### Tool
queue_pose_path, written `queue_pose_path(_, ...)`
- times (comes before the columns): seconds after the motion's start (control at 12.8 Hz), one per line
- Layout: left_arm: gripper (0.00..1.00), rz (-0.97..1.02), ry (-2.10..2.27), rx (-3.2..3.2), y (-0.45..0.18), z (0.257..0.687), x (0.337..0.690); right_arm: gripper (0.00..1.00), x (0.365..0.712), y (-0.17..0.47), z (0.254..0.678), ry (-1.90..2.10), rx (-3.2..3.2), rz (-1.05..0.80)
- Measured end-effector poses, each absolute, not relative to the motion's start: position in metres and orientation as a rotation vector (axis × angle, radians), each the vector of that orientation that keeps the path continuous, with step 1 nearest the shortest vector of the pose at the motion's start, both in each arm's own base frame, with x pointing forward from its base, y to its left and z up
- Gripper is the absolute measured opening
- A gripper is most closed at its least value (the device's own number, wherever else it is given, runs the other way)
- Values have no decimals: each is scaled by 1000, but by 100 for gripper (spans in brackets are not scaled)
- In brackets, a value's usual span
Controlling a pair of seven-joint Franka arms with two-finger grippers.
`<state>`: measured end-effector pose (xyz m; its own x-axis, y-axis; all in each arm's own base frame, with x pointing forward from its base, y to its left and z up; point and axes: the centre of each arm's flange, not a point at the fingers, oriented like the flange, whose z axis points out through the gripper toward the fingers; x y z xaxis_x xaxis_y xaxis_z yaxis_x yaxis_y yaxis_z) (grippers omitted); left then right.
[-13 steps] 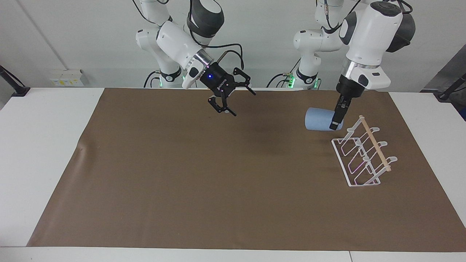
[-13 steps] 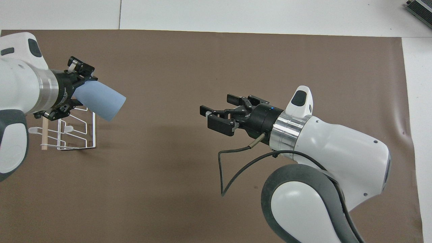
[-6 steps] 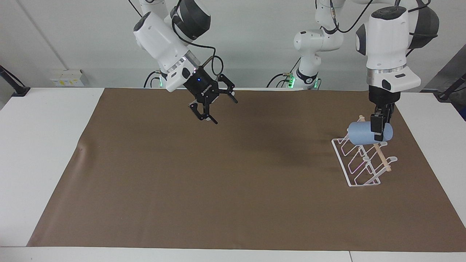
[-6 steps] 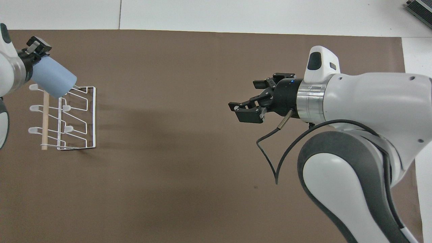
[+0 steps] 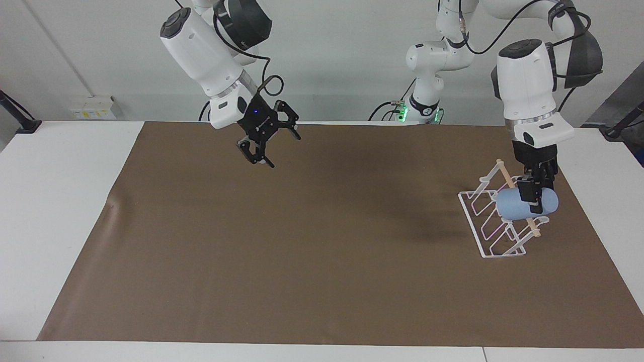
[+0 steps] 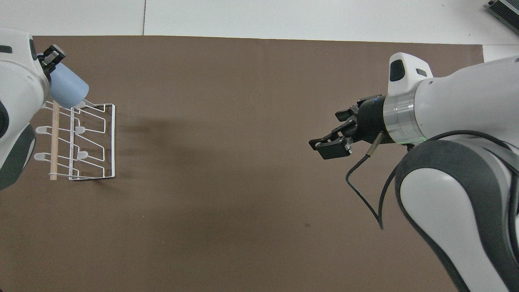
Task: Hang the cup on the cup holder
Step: 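Carry the cup over the rack with the left gripper while the right gripper retracts, then lower the cup onto the rack hook with the left gripper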
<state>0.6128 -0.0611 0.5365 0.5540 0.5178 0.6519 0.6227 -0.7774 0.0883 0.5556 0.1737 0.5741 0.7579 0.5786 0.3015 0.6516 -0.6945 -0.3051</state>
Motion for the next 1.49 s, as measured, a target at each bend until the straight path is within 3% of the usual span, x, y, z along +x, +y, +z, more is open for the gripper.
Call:
queue_pose_path(0.39,71,-1030,-918,-2629,-55,507,613,100,541,137,600,-610,-2835,69)
queue_pose_path(1.49,71,-1022,-831,-2639,-44,465,596,100,560,-21,606,-141,-3103,47)
